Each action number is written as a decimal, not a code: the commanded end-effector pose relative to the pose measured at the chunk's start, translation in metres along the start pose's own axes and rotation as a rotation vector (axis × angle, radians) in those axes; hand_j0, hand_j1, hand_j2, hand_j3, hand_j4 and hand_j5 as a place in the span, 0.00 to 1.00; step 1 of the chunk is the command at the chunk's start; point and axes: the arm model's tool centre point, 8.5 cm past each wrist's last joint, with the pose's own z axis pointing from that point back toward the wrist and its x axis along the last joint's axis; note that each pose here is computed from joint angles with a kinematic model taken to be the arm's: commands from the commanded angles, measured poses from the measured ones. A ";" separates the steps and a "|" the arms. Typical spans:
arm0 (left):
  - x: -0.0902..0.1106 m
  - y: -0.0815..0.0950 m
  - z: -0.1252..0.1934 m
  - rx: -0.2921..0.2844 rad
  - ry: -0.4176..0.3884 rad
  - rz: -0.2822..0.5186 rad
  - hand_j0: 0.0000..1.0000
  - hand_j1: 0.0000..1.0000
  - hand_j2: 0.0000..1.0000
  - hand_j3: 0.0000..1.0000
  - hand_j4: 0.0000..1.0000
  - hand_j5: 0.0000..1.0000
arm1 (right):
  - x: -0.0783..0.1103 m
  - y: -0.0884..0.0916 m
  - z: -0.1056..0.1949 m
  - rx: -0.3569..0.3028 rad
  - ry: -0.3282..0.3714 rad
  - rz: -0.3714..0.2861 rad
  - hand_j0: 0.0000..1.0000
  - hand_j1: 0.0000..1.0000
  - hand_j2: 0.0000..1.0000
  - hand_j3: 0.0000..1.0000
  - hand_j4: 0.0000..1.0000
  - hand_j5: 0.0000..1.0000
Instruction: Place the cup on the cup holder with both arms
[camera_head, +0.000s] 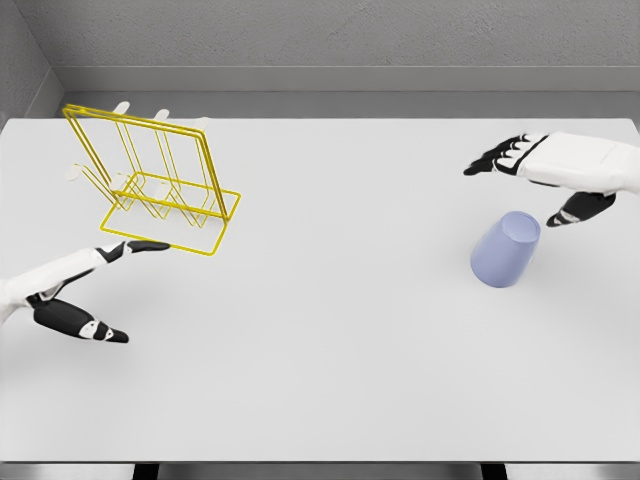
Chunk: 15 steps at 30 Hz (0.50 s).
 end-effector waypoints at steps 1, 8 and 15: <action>0.000 -0.001 -0.001 0.005 -0.004 0.007 1.00 1.00 1.00 1.00 1.00 1.00 | -0.002 0.001 0.002 0.004 0.008 -0.007 1.00 1.00 1.00 1.00 1.00 1.00; 0.001 -0.001 -0.002 0.004 -0.007 0.006 1.00 1.00 1.00 1.00 1.00 1.00 | 0.001 0.027 -0.002 0.061 -0.009 -0.039 1.00 1.00 1.00 1.00 1.00 1.00; 0.001 -0.001 -0.002 0.001 -0.005 0.005 1.00 1.00 1.00 1.00 1.00 1.00 | -0.006 0.056 -0.015 0.130 -0.003 -0.094 1.00 1.00 1.00 1.00 1.00 1.00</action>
